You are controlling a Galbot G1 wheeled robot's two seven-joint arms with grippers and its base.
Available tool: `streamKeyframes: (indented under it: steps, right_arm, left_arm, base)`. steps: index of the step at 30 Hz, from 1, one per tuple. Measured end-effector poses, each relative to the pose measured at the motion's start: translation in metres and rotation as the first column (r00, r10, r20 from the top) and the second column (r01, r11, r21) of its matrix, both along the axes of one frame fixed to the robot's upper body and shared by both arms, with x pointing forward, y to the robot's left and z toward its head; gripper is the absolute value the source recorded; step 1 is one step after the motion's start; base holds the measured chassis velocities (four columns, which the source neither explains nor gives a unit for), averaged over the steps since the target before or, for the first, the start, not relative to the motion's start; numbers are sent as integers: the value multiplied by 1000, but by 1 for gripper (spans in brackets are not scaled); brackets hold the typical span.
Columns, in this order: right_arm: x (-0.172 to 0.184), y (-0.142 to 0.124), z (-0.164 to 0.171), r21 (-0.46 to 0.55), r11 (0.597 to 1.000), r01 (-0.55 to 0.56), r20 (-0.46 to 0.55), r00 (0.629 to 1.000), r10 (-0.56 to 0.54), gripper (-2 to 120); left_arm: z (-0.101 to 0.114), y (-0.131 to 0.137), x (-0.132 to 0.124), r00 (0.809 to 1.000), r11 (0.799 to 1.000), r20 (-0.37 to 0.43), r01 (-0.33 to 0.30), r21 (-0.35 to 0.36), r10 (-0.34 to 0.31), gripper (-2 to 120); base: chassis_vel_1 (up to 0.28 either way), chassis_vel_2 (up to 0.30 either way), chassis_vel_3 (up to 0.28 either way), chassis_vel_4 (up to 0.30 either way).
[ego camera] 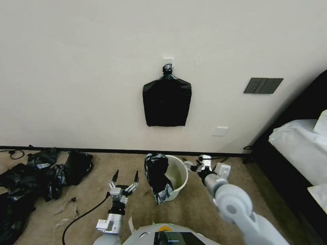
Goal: Place a trash bag onto the trash bin.
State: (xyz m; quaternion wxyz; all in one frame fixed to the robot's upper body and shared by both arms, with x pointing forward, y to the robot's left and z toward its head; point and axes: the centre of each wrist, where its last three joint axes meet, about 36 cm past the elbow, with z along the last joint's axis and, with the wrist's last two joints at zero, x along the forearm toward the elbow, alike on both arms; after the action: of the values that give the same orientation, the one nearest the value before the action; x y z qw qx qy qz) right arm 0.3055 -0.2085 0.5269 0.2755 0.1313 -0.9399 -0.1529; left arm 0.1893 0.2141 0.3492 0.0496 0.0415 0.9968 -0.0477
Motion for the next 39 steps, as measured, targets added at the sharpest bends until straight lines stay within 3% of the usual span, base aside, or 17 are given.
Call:
streamKeyframes:
  steps: [2,6,13,20,39]
  right_arm:
    - [8,0,9,75,985,-154,-50,986,158,99]
    - [27,6,-2,162,952,-261,-80,958,276,100]
    - [54,13,-28,216,943,-252,-139,948,285,100]
    - [70,17,-45,195,955,-224,-169,951,258,99]
    - [69,27,-57,178,961,-210,-189,952,243,28]
  left_arm:
    - [2,-3,-3,1000,1000,-28,-4,-4,4,100]
    - [8,-8,-5,997,1000,-70,-15,-14,14,100]
    - [11,-13,-6,993,1000,-116,-16,-20,14,100]
    - [13,-20,1,992,1000,-129,-8,-29,5,100]
    - [14,-31,19,979,998,-197,43,-36,-49,100]
  base:
    - [0,0,0,0]
    - [0,0,0,0]
    - [0,0,0,0]
    - [0,0,0,0]
    - [0,0,0,0]
